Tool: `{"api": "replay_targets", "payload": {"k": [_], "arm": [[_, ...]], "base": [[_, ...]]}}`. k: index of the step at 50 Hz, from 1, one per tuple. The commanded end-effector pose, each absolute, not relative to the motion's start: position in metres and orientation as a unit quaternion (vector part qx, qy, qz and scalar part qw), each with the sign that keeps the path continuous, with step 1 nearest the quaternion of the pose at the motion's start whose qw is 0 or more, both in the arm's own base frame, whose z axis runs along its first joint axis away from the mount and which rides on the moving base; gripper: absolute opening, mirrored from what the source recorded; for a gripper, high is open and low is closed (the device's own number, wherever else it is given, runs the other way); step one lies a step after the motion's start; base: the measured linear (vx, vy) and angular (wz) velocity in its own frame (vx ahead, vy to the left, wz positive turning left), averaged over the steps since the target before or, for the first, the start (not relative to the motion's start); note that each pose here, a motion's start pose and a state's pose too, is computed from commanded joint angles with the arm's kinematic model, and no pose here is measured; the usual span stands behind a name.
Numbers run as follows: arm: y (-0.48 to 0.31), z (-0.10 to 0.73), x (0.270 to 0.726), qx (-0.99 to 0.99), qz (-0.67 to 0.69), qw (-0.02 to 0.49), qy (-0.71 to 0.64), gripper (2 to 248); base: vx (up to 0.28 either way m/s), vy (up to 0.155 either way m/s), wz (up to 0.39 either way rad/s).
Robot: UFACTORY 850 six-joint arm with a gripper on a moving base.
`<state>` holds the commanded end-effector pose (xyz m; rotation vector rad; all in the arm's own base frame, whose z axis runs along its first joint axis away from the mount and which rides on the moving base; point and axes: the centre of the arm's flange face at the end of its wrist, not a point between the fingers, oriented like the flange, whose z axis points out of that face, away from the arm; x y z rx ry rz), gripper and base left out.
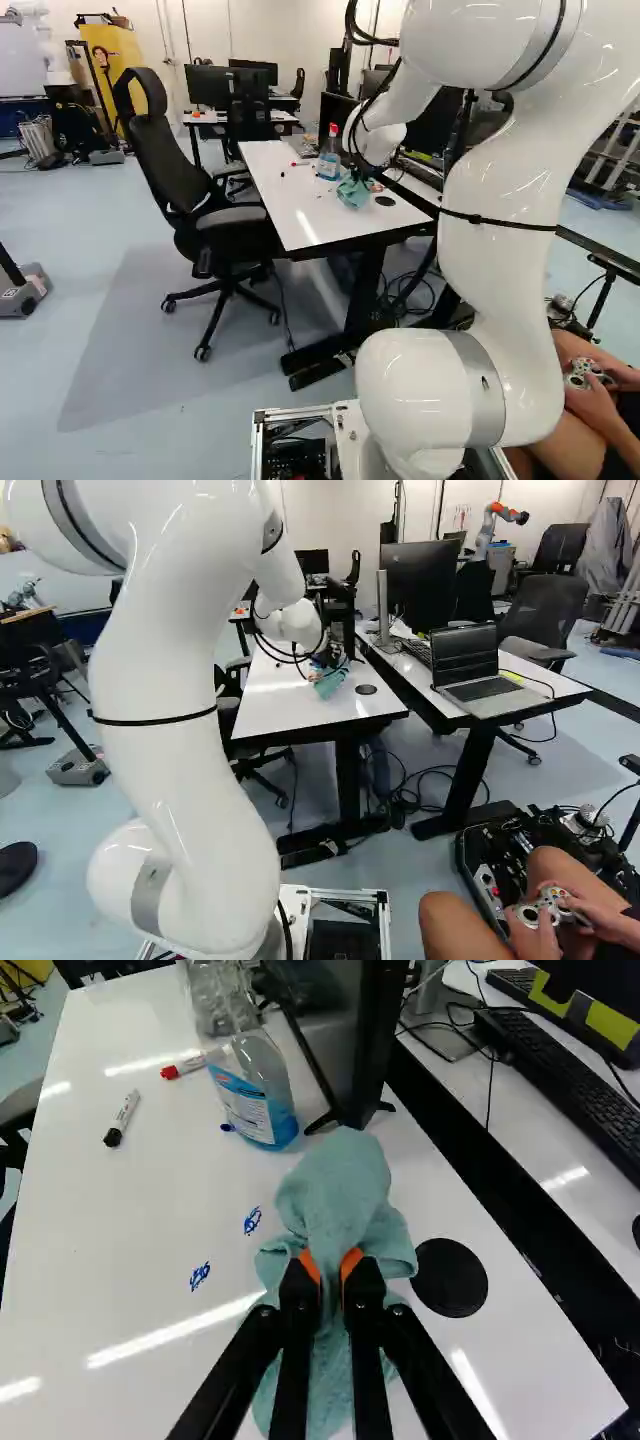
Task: Clean the table with the green towel
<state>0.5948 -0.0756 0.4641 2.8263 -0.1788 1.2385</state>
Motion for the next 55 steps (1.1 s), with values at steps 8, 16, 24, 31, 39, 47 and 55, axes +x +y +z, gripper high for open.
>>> {"api": "replay_targets", "payload": {"k": [8, 16, 24, 31, 39, 47, 55], "arm": [[-0.068, 0.463, 0.603, 0.915, 0.4, 0.022, -0.051, 41], [-0.063, 0.462, 0.614, 0.914, 0.403, 0.021, -0.047, 41], [-0.06, 0.461, 0.626, 0.913, 0.406, 0.019, -0.044, 41], [-0.057, 0.461, 0.635, 0.912, 0.409, 0.018, -0.041, 41], [-0.053, 0.46, 0.642, 0.911, 0.411, 0.017, -0.037, 41], [-0.05, 0.46, 0.645, 0.911, 0.411, 0.016, -0.035, 41], [-0.048, 0.459, 0.648, 0.91, 0.412, 0.015, -0.033, 41]], "base": [[0.0, 0.0, 0.0], [0.0, 0.0, 0.0], [0.0, 0.0, 0.0], [0.0, 0.0, 0.0], [0.0, 0.0, 0.0], [0.0, 0.0, 0.0], [0.0, 0.0, 0.0]]}}
